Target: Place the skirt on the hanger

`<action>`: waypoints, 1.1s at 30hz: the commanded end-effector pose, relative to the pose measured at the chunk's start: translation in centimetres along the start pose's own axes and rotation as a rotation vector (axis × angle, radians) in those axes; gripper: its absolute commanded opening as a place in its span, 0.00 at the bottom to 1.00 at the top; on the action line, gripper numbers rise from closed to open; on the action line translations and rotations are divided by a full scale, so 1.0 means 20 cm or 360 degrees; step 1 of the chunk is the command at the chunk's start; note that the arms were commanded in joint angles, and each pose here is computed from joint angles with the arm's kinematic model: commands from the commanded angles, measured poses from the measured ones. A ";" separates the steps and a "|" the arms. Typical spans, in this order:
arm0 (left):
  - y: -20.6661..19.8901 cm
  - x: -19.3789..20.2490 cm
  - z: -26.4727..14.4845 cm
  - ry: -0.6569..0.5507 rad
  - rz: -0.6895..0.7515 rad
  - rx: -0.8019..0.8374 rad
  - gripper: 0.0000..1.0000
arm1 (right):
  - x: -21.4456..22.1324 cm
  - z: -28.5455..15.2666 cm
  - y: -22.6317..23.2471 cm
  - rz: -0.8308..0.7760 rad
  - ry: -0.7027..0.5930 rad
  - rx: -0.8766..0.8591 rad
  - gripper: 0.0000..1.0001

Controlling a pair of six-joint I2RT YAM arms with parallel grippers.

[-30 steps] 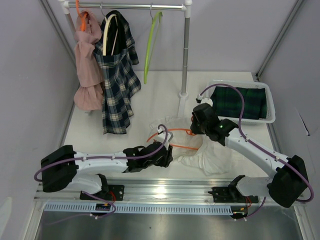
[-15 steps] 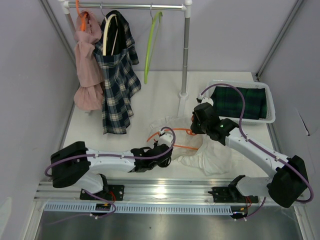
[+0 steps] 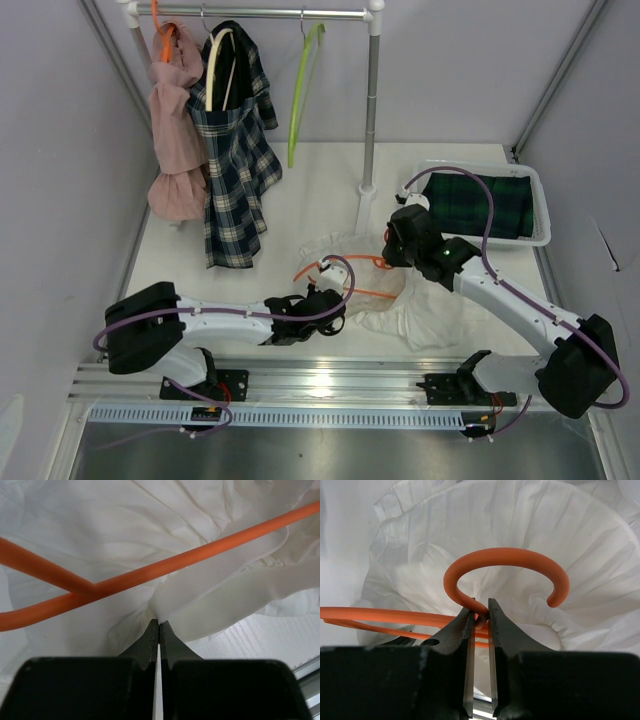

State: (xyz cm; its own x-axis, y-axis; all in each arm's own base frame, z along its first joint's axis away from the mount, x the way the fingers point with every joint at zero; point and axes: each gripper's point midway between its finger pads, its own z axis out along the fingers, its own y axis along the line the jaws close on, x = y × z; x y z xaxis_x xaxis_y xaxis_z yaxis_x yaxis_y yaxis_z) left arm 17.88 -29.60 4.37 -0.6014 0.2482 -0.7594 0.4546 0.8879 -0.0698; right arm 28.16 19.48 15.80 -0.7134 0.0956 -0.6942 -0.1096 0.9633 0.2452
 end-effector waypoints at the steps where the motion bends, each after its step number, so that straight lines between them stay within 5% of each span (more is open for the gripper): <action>1: -0.03 -0.14 -0.04 -0.0131 -0.0042 0.0023 0.00 | -0.10 -0.05 0.01 0.0035 -0.0125 -0.0044 0.00; 13: 0.17 -0.29 -0.19 -0.0079 -0.0386 0.0262 0.00 | -0.09 -0.10 -0.07 -0.0008 -0.0236 -0.0040 0.00; 33: 0.39 -0.48 -0.32 -0.0005 -0.0565 0.0364 0.00 | -0.07 -0.16 -0.12 -0.0120 -0.0371 0.0010 0.00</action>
State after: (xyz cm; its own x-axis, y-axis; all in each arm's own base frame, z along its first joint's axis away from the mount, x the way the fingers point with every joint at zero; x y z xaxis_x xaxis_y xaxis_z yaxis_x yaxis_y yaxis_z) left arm 21.94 -22.93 12.60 -0.7749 -0.0444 -0.6305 0.3328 0.8194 -0.4667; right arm 26.93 17.43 17.89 -0.5748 0.1291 -0.8081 -0.1586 0.9512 0.2648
